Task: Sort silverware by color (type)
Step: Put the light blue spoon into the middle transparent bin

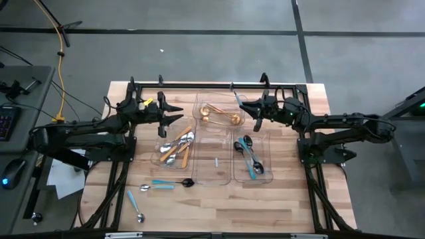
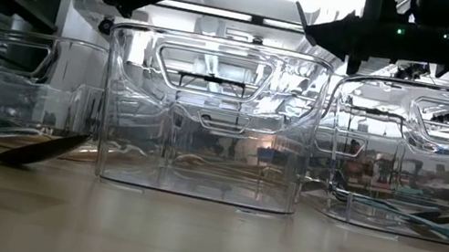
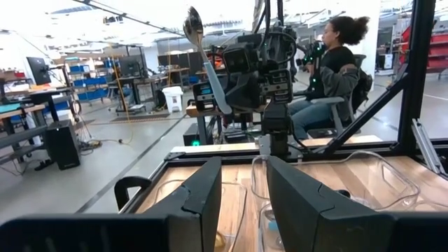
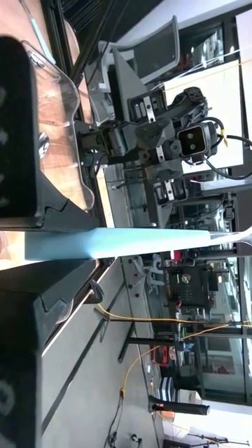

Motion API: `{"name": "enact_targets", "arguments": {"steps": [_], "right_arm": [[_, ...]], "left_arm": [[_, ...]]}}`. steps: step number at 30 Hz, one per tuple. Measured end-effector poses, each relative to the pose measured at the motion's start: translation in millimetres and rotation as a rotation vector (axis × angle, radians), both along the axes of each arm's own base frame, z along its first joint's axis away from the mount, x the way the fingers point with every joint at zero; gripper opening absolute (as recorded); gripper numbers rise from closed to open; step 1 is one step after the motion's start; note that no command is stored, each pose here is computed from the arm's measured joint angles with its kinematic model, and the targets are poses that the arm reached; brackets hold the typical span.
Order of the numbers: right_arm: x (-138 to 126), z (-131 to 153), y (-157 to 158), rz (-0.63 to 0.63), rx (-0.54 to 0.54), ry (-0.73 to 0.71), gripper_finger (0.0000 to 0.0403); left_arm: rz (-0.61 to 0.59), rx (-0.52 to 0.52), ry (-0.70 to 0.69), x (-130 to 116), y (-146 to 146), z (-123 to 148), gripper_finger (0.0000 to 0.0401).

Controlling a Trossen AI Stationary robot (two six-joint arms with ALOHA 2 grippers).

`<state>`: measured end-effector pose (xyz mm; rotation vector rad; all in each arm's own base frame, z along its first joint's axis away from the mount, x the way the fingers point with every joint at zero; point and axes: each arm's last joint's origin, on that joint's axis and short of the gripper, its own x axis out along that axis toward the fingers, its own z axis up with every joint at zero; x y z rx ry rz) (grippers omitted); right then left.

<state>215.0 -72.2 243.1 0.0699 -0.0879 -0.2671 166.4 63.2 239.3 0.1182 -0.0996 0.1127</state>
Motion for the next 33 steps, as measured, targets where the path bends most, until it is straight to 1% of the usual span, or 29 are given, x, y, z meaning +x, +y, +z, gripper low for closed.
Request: {"name": "enact_targets", "arguments": {"steps": [12,16,19,25,30,33], "right_arm": [[1.0,-0.6,2.9,0.013,0.005,0.006,0.003],[1.0,-1.0,2.9,0.014,0.012,0.008,0.003],[1.1,-1.0,3.2,0.025,0.013,0.008,0.003],[2.6,-0.2,8.4,0.052,0.01,0.0,0.003],[8.7,-0.6,14.1,0.084,0.0,-0.033,0.003],[16.8,-6.2,15.7,0.1,0.003,-0.049,0.003]], "left_arm": [[0.0,0.001,-0.003,0.0,0.0,0.3,0.0104],[-0.001,0.01,-0.023,-0.3,-0.1,2.4,0.0104],[-0.004,-0.013,-0.03,-0.3,-0.1,2.9,0.0104],[-0.006,-0.02,-0.036,-0.3,-0.1,3.4,0.0104],[-0.038,-0.034,-0.116,5.4,-1.3,7.7,0.0104],[-0.068,-0.015,-0.14,13.9,-3.6,5.5,0.0104]]}}
